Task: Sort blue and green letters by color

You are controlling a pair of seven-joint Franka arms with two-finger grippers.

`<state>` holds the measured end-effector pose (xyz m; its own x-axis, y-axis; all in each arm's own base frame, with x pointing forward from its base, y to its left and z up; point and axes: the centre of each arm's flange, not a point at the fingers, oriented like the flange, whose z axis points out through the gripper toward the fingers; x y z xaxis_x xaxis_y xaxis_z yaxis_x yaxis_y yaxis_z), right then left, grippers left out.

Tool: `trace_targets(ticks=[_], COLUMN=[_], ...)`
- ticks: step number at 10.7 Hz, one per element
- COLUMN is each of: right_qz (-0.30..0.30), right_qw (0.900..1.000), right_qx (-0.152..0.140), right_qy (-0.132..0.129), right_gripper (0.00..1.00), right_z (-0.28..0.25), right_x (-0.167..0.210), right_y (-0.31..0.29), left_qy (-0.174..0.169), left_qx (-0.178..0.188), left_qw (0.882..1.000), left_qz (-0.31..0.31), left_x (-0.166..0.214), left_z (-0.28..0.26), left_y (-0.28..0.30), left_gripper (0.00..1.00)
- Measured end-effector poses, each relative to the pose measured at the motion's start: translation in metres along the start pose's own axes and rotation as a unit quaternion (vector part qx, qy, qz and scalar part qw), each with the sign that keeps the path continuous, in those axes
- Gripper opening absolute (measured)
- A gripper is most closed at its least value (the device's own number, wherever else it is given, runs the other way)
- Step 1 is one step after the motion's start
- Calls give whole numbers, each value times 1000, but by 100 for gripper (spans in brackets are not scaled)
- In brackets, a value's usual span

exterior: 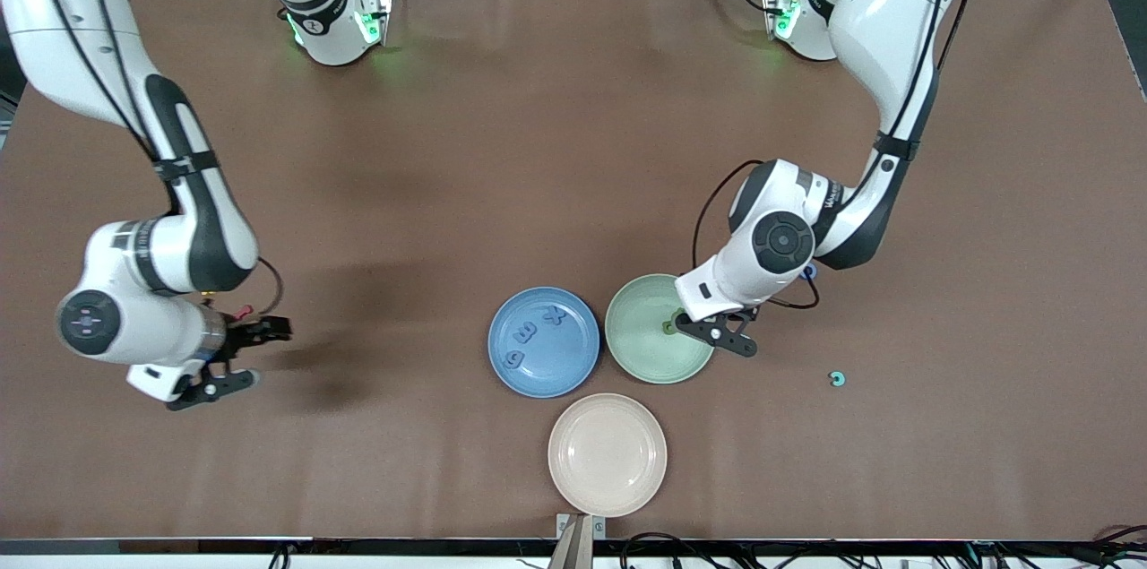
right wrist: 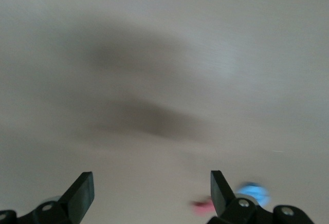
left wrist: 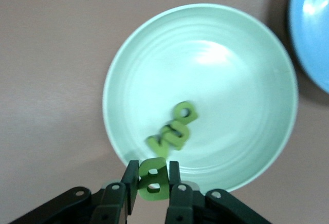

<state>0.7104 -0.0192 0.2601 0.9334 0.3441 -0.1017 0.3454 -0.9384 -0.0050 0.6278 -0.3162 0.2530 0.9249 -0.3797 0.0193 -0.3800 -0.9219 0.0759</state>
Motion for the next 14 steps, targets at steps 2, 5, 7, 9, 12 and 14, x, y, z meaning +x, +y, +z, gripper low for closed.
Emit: trace_targets(ticks=[2, 5, 7, 9, 12, 14], right_qz=[-84, -204, -283, -337, -349, -346], right_qw=[996, 978, 957, 936, 933, 935], right_qx=[-16, -33, -52, -74, -62, -51], right_qy=[0, 19, 40, 69, 68, 61], right_gripper=[100, 100, 100, 100, 100, 100], right_z=[0, 1, 5, 34, 78, 89], right_x=[-25, -34, -35, -49, -79, -88], right_y=[58, 84, 92, 102, 106, 105], left_qy=[5, 5, 5, 9, 28, 34], left_qx=[-14, -25, -24, -24, -22, -19], left_qw=[999, 996, 996, 995, 993, 989], left_qz=[-34, -83, -91, -93, -114, -141], left_x=[3, 4, 5, 7, 12, 5], left_z=[-5, -7, -7, -10, -35, -60], left_y=[17, 13, 7, 5, -25, -64], left_gripper=[28, 44, 71, 98, 100, 100])
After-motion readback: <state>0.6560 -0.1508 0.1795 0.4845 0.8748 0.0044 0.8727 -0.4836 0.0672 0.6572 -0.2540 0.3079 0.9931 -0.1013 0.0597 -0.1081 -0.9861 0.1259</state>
